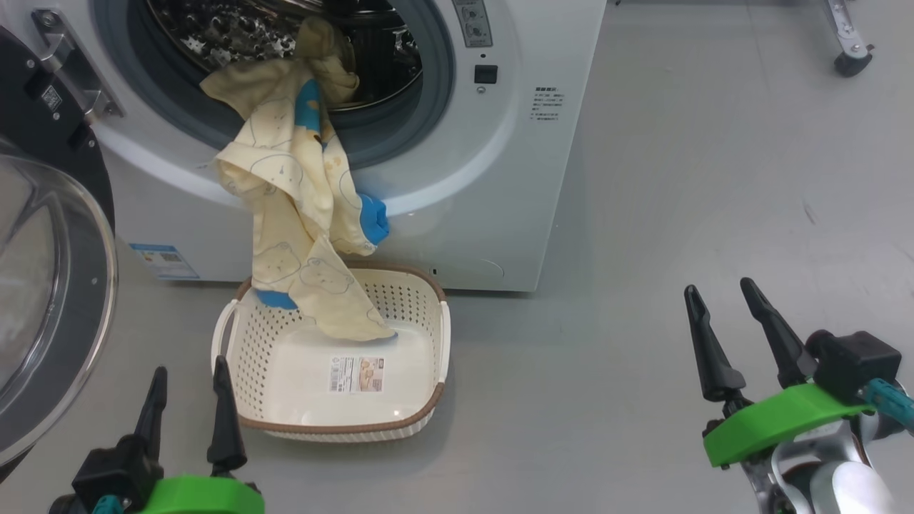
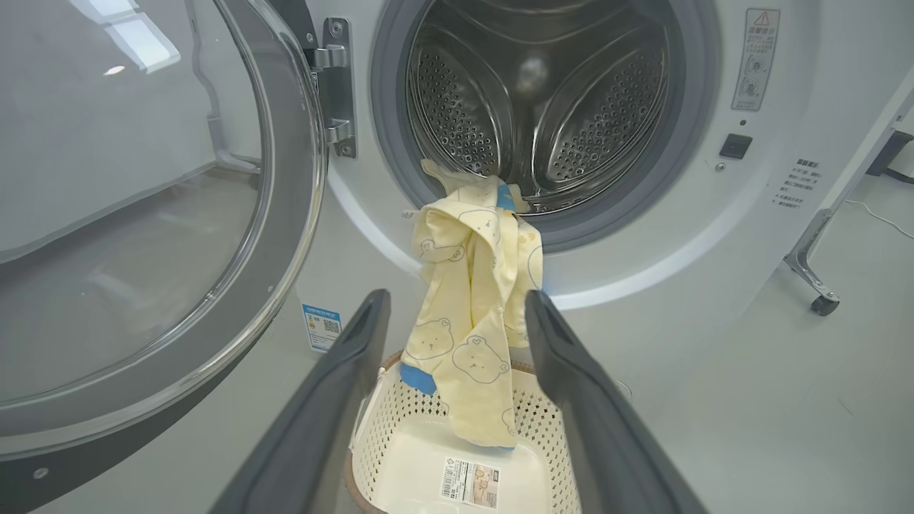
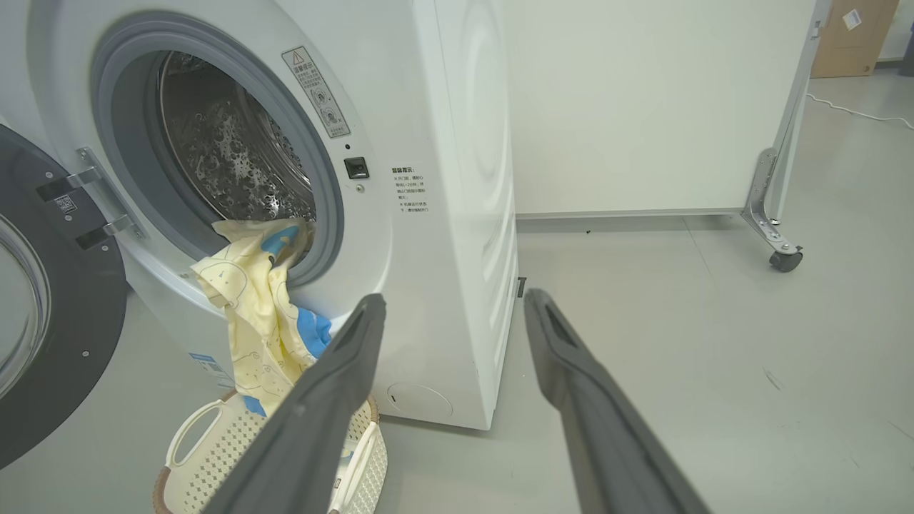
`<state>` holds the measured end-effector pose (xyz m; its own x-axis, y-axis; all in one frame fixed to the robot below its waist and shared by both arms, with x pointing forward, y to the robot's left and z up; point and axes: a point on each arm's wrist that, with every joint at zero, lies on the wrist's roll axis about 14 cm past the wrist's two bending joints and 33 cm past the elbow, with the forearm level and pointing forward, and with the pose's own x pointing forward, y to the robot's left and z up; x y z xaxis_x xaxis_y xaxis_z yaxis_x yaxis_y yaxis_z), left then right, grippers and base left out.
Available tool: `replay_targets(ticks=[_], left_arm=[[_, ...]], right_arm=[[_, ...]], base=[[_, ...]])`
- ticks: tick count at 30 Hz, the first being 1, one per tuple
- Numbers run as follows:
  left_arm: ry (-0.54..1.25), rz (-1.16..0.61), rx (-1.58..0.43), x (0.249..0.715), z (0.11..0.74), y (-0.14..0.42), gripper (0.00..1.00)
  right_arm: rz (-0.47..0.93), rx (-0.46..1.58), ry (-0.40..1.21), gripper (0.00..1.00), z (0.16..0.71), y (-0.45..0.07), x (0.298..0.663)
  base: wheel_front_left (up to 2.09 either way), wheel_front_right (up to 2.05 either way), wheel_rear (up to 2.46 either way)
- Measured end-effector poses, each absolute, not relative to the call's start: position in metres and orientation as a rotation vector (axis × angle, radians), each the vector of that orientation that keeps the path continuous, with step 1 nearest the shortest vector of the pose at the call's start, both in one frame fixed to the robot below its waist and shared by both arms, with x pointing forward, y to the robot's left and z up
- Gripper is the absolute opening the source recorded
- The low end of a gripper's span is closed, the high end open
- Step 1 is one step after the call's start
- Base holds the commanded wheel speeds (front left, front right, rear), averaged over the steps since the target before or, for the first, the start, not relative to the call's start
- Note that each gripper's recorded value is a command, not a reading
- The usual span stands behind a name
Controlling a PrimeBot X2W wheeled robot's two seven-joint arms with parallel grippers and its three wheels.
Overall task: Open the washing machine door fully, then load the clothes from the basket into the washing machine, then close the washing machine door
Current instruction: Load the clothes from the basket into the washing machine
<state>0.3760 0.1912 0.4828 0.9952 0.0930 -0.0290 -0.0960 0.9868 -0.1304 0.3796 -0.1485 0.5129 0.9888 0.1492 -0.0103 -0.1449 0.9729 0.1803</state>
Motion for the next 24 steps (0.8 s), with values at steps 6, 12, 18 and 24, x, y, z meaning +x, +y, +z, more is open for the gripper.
replay_targets(ticks=[6, 12, 18, 24], left_arm=[[0.065, 0.084, -0.127, 0.379, 0.469, 0.187, 1.00], [0.094, 0.056, -0.120, 0.397, 0.460, 0.178, 1.00], [0.187, -0.012, -0.106, 0.419, 0.436, 0.158, 1.00], [0.273, -0.096, -0.102, 0.448, 0.409, 0.134, 1.00]], right_arm=[[0.146, 0.182, 0.037, 1.00, 0.508, -0.149, 0.382], [0.138, 0.185, 0.063, 1.00, 0.499, -0.151, 0.384], [0.128, 0.194, 0.078, 1.00, 0.492, -0.153, 0.390], [0.100, 0.196, 0.076, 1.00, 0.485, -0.161, 0.397]], base=[[0.00, 0.00, 0.00], [0.00, 0.00, 0.00], [0.00, 0.00, 0.00], [0.00, 0.00, 0.00]])
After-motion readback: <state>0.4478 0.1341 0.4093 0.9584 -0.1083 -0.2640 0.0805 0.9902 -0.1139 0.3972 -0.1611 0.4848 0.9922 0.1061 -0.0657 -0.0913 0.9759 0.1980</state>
